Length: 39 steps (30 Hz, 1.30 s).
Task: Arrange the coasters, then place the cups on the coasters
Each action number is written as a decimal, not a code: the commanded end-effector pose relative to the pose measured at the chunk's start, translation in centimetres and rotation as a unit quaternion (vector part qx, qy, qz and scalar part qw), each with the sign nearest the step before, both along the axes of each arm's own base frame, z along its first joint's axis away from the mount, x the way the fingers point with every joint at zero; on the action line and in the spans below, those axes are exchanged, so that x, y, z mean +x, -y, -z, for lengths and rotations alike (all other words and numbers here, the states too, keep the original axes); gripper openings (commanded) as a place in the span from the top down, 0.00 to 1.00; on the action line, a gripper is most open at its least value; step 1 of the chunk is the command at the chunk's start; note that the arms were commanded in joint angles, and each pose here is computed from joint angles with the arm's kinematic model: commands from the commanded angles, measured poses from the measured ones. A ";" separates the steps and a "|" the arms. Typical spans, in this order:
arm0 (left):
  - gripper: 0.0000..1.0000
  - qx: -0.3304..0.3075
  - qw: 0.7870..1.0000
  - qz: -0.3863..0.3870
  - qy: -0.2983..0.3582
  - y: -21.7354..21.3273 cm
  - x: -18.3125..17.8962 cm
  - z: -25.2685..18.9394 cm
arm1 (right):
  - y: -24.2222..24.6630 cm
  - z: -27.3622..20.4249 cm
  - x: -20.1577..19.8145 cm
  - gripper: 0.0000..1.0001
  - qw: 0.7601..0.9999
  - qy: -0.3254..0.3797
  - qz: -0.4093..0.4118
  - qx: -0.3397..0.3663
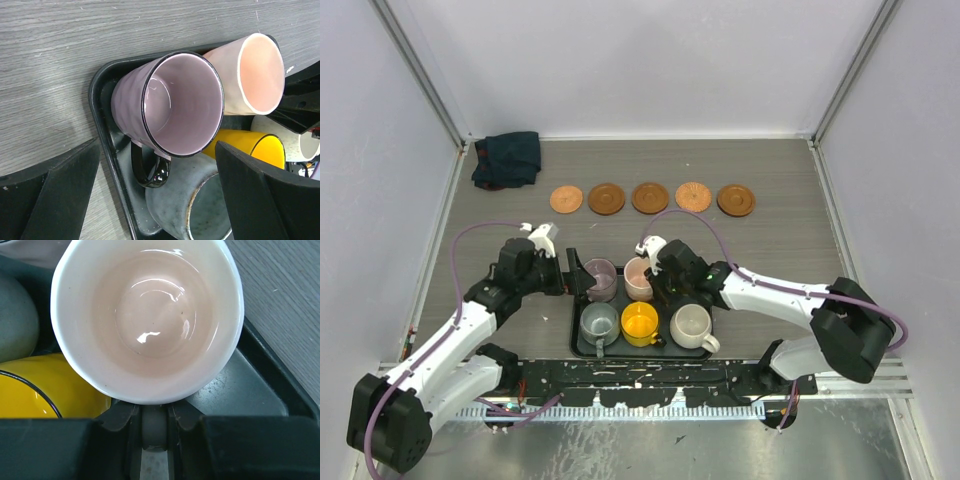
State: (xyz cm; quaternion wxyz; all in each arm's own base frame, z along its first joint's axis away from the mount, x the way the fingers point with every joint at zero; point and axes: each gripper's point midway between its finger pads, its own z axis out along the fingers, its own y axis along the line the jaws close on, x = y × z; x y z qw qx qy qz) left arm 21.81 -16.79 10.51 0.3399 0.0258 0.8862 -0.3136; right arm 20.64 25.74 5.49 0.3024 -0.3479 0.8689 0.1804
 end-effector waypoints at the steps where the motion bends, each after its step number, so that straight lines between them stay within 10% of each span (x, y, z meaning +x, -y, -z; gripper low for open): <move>1: 0.02 -0.026 0.999 0.004 0.043 0.7 0.8 -2.8 | -0.8 -5.6 3.3 0.99 0.995 0.099 0.025 0.025; 18: 0.02 -0.032 0.996 0.002 0.081 0.9 2.1 -5.0 | 4.7 -16.2 10.4 0.99 0.938 0.295 0.183 -0.003; 39: 0.02 -0.018 0.996 -0.024 0.088 1.1 5.0 -4.7 | 20.8 -15.7 28.2 0.99 0.888 0.271 0.371 0.029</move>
